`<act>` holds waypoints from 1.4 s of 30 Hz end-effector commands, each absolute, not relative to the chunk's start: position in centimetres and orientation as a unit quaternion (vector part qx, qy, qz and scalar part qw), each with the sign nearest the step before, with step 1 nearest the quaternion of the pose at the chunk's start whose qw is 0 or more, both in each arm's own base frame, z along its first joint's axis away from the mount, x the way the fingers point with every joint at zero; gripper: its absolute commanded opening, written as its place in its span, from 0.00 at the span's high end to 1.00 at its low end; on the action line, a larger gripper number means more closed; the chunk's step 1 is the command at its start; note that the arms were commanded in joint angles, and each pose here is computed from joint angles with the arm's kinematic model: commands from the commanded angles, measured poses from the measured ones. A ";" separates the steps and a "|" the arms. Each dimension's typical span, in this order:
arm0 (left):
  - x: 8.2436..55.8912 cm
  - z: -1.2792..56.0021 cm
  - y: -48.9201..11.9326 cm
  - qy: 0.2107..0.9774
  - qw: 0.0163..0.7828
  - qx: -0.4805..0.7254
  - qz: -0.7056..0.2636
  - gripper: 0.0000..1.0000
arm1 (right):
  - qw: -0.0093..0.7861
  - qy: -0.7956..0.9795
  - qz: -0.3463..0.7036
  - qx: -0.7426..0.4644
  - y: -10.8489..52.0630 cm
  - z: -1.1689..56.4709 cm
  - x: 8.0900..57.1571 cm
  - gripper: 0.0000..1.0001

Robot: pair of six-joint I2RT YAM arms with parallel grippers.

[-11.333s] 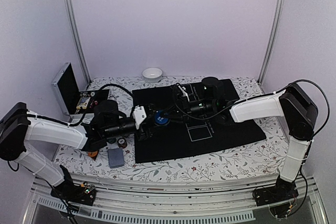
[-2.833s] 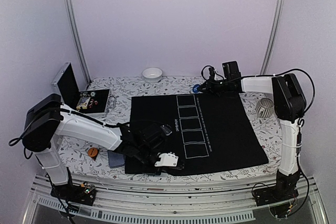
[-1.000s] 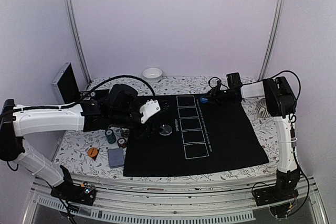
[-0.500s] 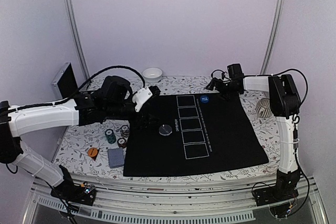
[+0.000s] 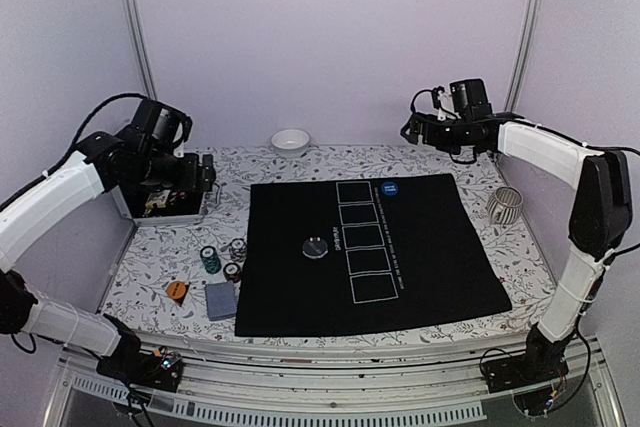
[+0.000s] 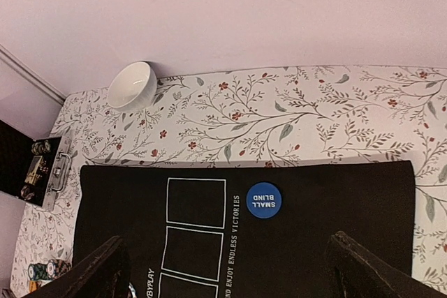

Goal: Distribute texas hold em gaming equipment
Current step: Place the small blind button in the community card area, then pick up the big blind button from the corner of the board.

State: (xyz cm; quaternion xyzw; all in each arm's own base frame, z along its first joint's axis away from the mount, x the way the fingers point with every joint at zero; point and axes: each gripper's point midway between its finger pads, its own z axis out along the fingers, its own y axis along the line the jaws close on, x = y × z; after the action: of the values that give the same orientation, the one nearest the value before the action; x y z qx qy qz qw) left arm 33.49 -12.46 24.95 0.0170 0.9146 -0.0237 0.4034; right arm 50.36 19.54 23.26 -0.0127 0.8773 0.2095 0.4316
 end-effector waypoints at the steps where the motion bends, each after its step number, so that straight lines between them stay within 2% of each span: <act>1: 29.1 19.4 -4.7 0.946 0.286 -0.145 0.047 0.02 | 0.435 0.885 0.166 -0.029 17.1 23.6 47.3 0.01; 8: 25.4 10.4 -2.9 0.958 0.144 -0.242 0.051 0.04 | 0.434 0.883 0.176 -0.047 16.7 23.9 44.4 0.01; 10: 24.8 9.3 -2.1 0.951 0.140 -0.269 0.062 0.10 | 0.431 0.883 0.178 -0.048 16.6 23.5 43.8 0.01; 12: 24.4 8.5 -2.1 0.947 0.140 -0.285 0.057 0.22 | 0.430 0.884 0.178 -0.051 16.5 23.2 43.5 0.01; 14: 23.8 7.5 -2.2 0.944 0.132 -0.296 0.053 0.28 | 0.427 0.885 0.177 -0.051 16.4 23.0 43.2 0.01; 20: 21.1 4.3 -2.8 0.943 0.090 -0.318 0.033 0.29 | 0.423 0.886 0.180 -0.056 16.5 22.5 42.9 0.01; 25: 20.8 3.7 -3.2 0.943 0.090 -0.319 0.019 0.29 | 0.418 0.888 0.183 -0.056 16.7 22.0 43.0 0.01; 34: 20.6 3.0 -3.5 0.947 0.097 -0.307 0.013 0.21 | 0.410 0.891 0.187 -0.055 16.9 21.4 43.0 0.01; 42: 20.3 1.5 -3.5 0.951 0.077 -0.299 0.023 0.27 | 0.409 0.892 0.186 -0.055 16.9 21.3 43.0 0.01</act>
State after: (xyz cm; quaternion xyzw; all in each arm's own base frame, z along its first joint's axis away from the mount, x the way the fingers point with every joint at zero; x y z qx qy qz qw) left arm 20.33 -3.29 2.17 -0.3062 0.9482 0.0246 0.0806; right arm 43.25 16.81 21.34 -0.0499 0.8931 0.1822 0.4083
